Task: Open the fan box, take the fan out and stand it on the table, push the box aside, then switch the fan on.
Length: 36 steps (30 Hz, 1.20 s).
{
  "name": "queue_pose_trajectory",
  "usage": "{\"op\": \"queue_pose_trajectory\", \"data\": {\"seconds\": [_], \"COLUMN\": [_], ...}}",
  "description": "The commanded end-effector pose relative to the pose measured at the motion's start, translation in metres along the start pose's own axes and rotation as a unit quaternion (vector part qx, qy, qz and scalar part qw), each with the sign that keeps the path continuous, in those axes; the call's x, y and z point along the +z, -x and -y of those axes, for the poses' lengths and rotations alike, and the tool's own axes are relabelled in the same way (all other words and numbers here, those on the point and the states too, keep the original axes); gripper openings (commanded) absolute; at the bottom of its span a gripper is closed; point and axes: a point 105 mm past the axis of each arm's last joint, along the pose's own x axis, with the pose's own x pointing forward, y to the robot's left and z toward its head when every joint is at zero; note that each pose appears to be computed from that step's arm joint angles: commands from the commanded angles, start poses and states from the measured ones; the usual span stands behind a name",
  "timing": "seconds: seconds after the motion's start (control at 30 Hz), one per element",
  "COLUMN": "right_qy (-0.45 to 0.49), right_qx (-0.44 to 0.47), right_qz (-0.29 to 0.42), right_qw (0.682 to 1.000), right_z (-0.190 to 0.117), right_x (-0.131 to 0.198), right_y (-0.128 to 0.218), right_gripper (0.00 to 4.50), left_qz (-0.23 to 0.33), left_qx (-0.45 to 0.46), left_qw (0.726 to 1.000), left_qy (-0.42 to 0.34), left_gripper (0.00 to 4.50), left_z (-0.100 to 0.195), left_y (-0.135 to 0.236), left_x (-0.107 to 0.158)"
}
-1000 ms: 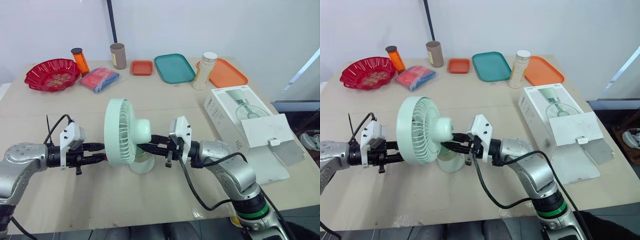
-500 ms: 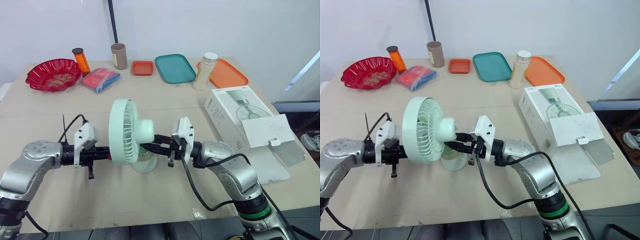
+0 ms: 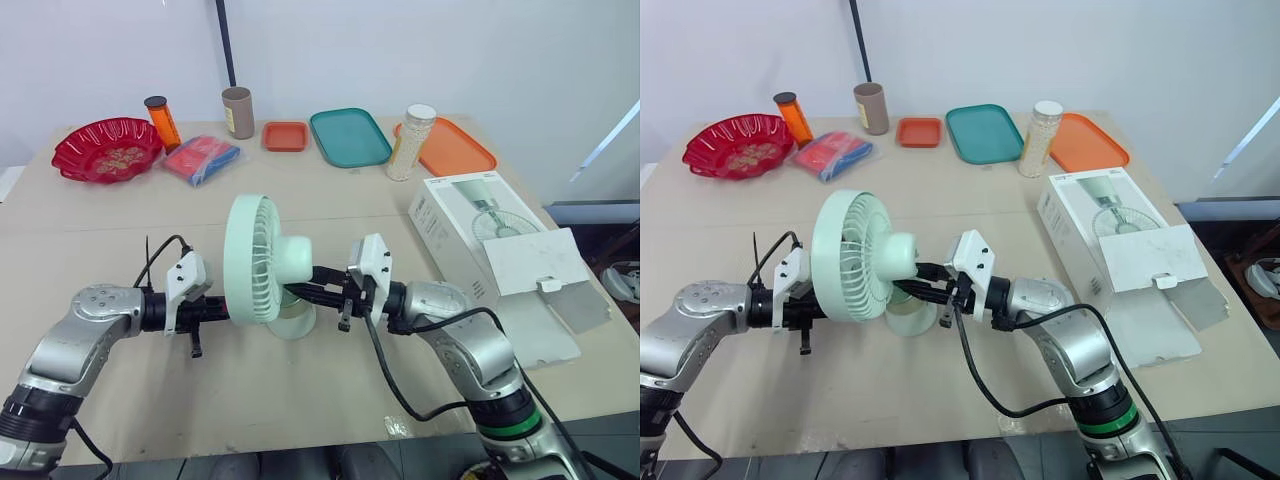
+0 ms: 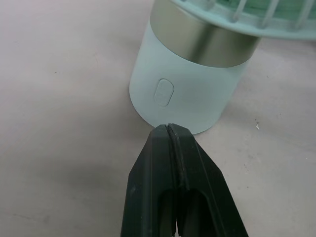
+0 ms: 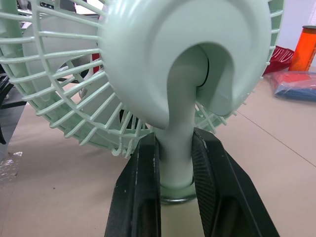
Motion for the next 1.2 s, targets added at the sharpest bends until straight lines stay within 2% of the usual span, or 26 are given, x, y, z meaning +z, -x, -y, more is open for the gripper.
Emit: {"op": "queue_pose_trajectory", "data": {"seconds": [0.03,0.5,1.2], "right_qy": [0.024,0.017,0.011], "right_qx": [0.013,0.029,0.031], "right_qz": [0.028,0.013,0.004], "right_qw": [0.999,0.999,0.999], "right_z": [-0.005,-0.008,-0.012], "right_x": [0.014,0.010,0.010], "right_y": [-0.002,0.001,0.004], "right_gripper": [0.32,0.32,0.32], "left_qz": [0.011,0.028,0.055], "left_qx": [-0.002,-0.030,-0.037], "left_qw": [1.000,0.999,0.997], "left_qy": [-0.020,-0.034,-0.029], "left_gripper": [0.08,0.08,0.08], "left_z": [-0.002,-0.008,0.003], "left_y": [0.001,-0.021,-0.034], "left_x": [0.010,0.016,0.022]}}
